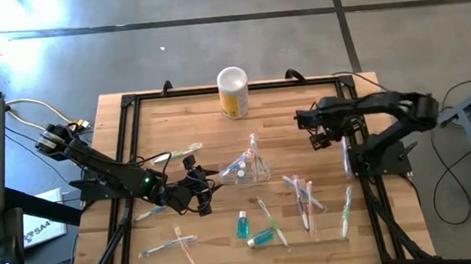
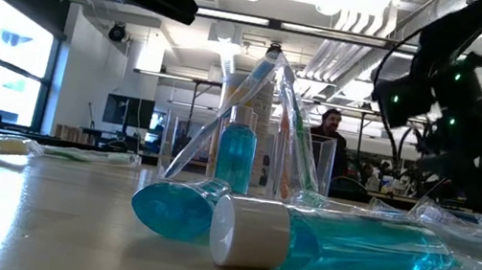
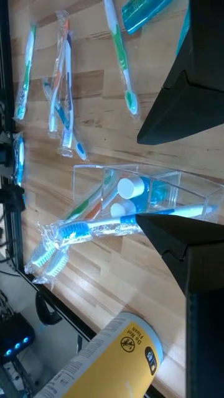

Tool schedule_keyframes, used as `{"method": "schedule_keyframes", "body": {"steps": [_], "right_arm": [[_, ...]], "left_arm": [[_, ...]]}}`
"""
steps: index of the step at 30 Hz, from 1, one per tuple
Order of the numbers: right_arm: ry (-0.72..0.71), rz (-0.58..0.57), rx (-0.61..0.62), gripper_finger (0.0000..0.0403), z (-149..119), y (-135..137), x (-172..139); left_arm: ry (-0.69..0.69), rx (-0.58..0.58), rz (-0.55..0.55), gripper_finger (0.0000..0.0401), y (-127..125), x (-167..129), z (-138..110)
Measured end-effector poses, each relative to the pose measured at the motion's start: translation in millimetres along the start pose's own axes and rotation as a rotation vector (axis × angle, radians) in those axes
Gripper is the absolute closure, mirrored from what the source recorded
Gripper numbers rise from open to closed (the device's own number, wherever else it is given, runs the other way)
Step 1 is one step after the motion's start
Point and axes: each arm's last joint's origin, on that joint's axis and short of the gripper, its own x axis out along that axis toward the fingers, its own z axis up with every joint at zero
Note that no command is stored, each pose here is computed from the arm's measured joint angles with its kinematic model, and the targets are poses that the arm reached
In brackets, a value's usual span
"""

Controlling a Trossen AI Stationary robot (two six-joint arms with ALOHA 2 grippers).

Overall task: Pick & Place toothbrushing station
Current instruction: Put the blue toothbrush into the right part of the transparent organizer

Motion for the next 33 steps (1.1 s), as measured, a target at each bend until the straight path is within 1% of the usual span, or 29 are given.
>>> {"method": "schedule_keyframes", "body": {"steps": [5, 8, 14, 22, 27, 30, 33], "right_arm": [[0.097, -0.133, 0.028, 0.0133, 20.3, 2.0, 23.1], [0.129, -0.202, 0.011, 0.0133, 26.7, 4.0, 34.2], [0.147, -0.184, -0.078, 0.0133, 32.9, 13.2, 46.8], [0.122, -0.191, -0.126, 0.0133, 28.4, 18.6, 45.9], [0.109, -0.171, -0.204, 0.0134, 22.5, 25.9, 44.7], [0.106, -0.166, -0.234, 0.0147, 19.7, 28.8, 44.3], [0.115, -0.149, -0.251, 0.0171, 17.6, 31.0, 44.1]], "left_arm": [[0.006, 0.001, -0.016, 0.0214, -0.5, 0.0, -0.3], [0.014, 0.008, -0.014, 0.0214, -0.2, -0.1, -1.3], [0.035, 0.001, -0.007, 0.0214, 0.6, 0.0, -3.9], [0.037, -0.004, -0.006, 0.0214, 0.8, -0.1, -4.2], [0.036, -0.005, -0.006, 0.0214, 0.8, -0.1, -4.1], [0.036, -0.004, -0.006, 0.0214, 0.7, -0.2, -4.1], [0.036, -0.004, -0.006, 0.0214, 0.7, -0.1, -4.1]]}}
